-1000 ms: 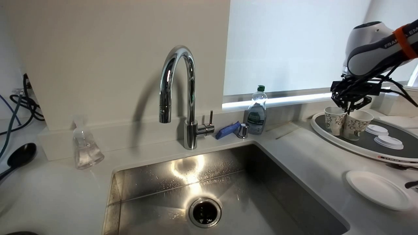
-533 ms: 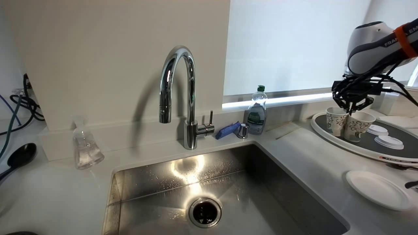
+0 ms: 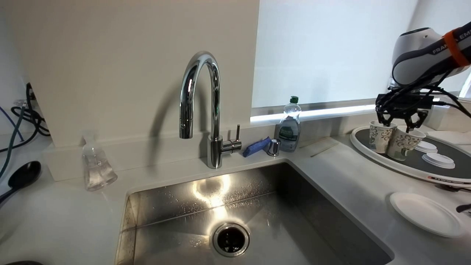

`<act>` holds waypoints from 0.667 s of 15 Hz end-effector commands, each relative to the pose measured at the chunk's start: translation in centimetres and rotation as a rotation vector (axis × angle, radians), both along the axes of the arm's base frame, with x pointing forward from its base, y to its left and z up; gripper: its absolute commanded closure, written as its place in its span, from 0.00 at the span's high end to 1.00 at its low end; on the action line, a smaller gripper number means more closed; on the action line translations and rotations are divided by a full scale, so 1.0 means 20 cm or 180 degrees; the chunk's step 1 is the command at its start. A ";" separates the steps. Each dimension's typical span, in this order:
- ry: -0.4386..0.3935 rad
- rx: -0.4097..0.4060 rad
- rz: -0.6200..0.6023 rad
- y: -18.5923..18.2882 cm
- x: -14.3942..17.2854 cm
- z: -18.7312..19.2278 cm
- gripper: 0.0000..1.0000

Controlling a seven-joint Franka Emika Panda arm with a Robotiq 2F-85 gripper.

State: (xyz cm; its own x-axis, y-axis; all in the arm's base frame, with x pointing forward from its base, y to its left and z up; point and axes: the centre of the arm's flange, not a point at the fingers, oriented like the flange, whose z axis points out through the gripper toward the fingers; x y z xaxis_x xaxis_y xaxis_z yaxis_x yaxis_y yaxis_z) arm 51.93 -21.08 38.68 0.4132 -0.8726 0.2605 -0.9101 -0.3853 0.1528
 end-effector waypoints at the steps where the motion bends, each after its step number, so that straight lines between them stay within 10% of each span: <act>1: 0.0092 0.0055 -0.0037 -0.01 0.02 -0.01 0.88; 10: 0.0067 0.0044 -0.0017 -0.01 0.03 0.02 1.00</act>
